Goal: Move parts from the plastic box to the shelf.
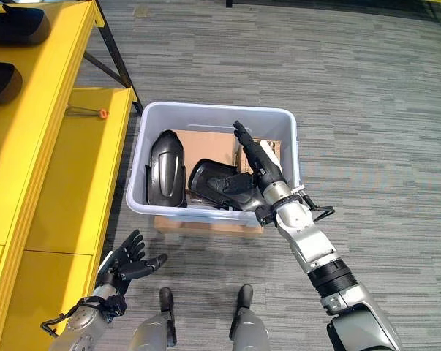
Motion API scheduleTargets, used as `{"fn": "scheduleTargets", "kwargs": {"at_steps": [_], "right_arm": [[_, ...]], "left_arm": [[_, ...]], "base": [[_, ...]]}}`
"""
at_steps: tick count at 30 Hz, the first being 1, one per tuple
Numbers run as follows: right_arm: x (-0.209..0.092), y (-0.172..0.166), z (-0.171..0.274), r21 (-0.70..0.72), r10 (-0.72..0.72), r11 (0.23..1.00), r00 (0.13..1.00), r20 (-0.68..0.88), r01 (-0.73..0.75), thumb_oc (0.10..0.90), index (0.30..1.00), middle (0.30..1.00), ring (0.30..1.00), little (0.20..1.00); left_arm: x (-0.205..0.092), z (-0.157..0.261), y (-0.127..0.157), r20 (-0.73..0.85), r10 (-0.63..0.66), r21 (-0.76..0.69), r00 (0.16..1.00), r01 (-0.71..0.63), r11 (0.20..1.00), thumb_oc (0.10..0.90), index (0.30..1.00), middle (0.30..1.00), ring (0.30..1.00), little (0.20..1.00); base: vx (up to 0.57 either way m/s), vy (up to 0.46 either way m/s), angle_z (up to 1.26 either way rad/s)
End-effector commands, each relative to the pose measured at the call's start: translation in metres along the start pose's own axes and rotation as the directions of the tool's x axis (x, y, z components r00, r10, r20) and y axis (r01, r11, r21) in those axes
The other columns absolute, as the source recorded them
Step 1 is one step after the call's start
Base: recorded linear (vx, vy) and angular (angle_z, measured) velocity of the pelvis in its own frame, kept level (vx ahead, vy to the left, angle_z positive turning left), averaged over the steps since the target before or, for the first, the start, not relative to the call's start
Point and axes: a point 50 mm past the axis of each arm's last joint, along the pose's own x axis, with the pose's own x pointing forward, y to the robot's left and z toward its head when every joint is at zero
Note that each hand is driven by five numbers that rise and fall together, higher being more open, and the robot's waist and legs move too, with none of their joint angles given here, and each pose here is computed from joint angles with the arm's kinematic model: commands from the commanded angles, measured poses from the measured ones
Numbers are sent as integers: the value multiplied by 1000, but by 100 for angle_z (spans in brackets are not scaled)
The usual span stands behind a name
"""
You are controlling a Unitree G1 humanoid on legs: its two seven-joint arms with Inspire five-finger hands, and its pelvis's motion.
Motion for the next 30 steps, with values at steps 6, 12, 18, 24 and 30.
{"fn": "scheduleTargets", "kwargs": {"at_steps": [6, 12, 18, 24, 30], "right_arm": [[37, -8, 82, -151, -11, 987, 956, 294, 58, 900, 1000, 1000, 1000, 1000], [45, -16, 78, -200, -67, 972, 961, 268, 123, 900, 1000, 1000, 1000, 1000], [43, -9, 62, -168, -70, 980, 972, 222, 109, 900, 1000, 1000, 1000, 1000], [39, 1, 55, -130, -44, 989, 978, 206, 72, 900, 1000, 1000, 1000, 1000], [33, 12, 57, -93, -21, 995, 972, 236, 44, 900, 1000, 1000, 1000, 1000]], "left_arm": [[-3, 42, 9, 171, -26, 48, 985, 18, 999, 900, 1000, 1000, 1000, 1000], [-3, 43, 8, 182, -25, 30, 983, 20, 999, 900, 1000, 1000, 1000, 1000], [-2, 42, 6, 181, -22, 20, 983, 19, 1000, 900, 1000, 1000, 1000, 1000], [-2, 41, 7, 179, -11, 21, 984, 8, 1000, 900, 1000, 1000, 1000, 1000], [-1, 41, 7, 181, -2, 17, 983, -1, 1000, 900, 1000, 1000, 1000, 1000]], "base": [[-4, 2, 1], [-6, 1, 0], [0, 0, 0], [0, 0, 0], [0, 0, 0]]}}
